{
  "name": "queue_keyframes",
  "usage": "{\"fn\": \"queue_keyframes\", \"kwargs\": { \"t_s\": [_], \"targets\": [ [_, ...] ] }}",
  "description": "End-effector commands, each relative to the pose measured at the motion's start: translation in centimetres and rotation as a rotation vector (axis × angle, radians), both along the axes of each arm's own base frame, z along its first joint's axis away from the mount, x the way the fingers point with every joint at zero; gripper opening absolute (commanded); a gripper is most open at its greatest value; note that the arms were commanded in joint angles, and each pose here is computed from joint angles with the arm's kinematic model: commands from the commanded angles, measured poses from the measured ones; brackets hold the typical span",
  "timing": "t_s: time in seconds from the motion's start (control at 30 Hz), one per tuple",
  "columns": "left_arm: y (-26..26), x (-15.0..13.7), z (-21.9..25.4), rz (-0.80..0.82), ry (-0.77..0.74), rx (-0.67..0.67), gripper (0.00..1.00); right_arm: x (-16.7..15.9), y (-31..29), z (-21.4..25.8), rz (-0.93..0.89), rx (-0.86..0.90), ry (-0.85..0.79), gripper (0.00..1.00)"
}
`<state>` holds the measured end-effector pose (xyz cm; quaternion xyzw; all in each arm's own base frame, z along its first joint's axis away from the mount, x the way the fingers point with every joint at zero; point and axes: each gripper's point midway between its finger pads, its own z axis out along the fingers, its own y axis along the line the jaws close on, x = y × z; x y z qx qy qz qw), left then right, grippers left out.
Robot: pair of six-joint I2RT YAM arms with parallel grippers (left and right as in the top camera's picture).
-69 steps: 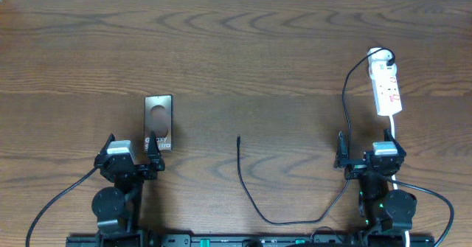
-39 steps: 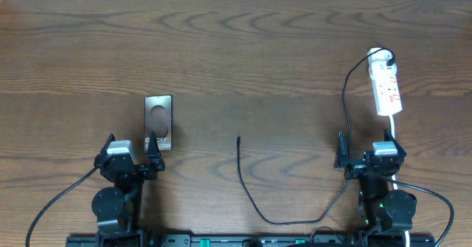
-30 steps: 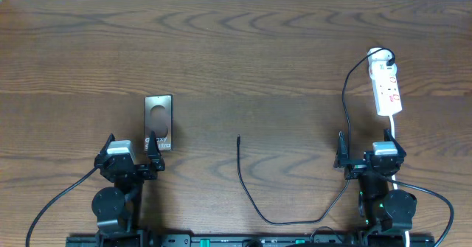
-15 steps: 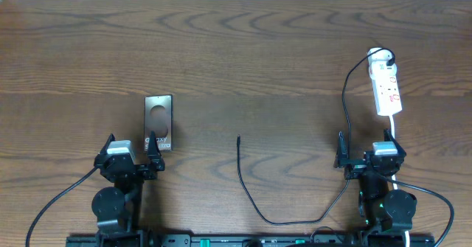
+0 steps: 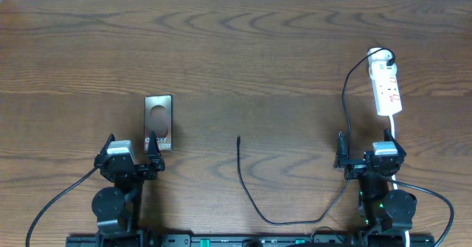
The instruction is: Plug charger to phone and switch on socket
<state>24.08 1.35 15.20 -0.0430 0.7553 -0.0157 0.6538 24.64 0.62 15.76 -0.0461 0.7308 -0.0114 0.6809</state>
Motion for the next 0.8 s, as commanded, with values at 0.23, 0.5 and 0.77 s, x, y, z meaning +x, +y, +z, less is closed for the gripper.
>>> {"fn": "queue_keyframes", "kwargs": {
  "t_s": [0.23, 0.5, 0.77],
  "targets": [
    [-0.10, 0.03, -1.37, -0.008, 0.029, -0.003, 0.89, -0.03, 0.27, -0.08, 0.008, -0.010, 0.001, 0.99],
    [-0.11, 0.05, -1.29, -0.009, 0.025, -0.003, 0.90, -0.03, 0.27, -0.08, 0.008, -0.010, 0.001, 0.99],
    [-0.12, -0.02, -0.66, -0.009, 0.016, -0.001, 0.90, -0.03, 0.27, -0.08, 0.008, -0.010, 0.001, 0.99]
  ]
}}
